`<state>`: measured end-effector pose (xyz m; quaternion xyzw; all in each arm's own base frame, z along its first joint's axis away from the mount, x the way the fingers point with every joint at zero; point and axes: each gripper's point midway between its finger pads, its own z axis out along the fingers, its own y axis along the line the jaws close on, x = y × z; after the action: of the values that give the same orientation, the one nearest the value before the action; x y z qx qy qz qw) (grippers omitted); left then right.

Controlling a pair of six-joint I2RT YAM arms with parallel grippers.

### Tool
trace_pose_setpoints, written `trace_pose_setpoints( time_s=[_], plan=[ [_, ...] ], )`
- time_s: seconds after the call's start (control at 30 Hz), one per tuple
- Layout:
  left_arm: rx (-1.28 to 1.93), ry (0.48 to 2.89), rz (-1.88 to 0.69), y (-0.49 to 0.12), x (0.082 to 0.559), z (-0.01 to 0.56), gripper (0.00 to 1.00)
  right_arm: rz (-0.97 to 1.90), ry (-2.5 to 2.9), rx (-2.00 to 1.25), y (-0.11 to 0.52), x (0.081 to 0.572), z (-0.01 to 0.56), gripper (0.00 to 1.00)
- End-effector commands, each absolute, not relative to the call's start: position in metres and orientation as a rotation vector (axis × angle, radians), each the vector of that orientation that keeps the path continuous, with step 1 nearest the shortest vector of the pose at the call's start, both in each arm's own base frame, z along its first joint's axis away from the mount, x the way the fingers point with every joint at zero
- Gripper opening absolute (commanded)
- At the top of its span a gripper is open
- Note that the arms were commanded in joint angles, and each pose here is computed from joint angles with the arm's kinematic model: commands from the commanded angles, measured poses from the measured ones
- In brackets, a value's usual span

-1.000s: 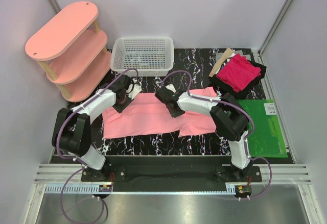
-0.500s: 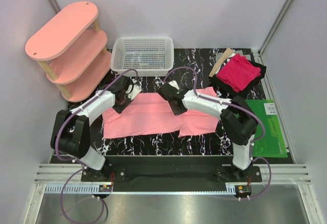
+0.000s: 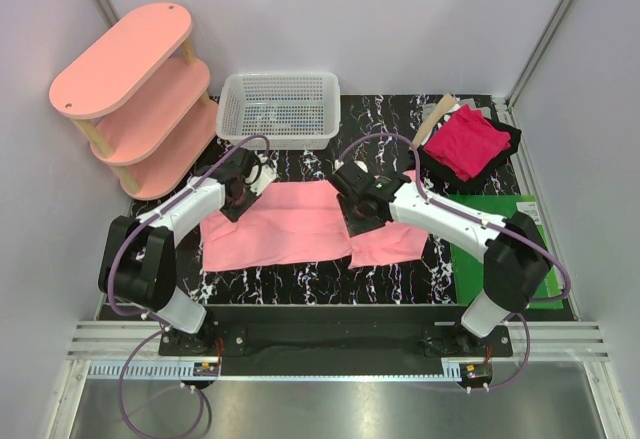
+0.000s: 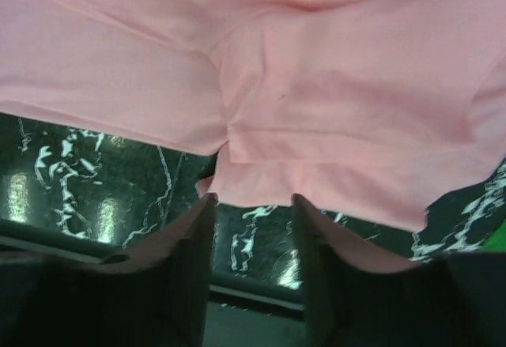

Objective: Fold and stack the t-shirts
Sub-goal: Fold the tshirt

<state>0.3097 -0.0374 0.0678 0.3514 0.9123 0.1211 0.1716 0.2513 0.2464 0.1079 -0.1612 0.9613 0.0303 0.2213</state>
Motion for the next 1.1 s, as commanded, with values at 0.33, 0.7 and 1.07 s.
trace_pose_setpoints(
  time_s=[0.33,0.7,1.07],
  plan=[
    [0.971,2.529,0.375,-0.035,0.32,0.08,0.34,0.136,2.603,0.008,0.174,0.337,0.143,1.0],
    [1.006,2.488,0.255,-0.07,0.305,0.103,0.33,0.229,2.695,0.25,0.149,0.44,0.08,0.9],
    [1.443,2.003,0.122,-0.268,0.284,0.184,0.32,0.287,2.744,0.357,0.141,0.456,0.049,0.58]
  ],
)
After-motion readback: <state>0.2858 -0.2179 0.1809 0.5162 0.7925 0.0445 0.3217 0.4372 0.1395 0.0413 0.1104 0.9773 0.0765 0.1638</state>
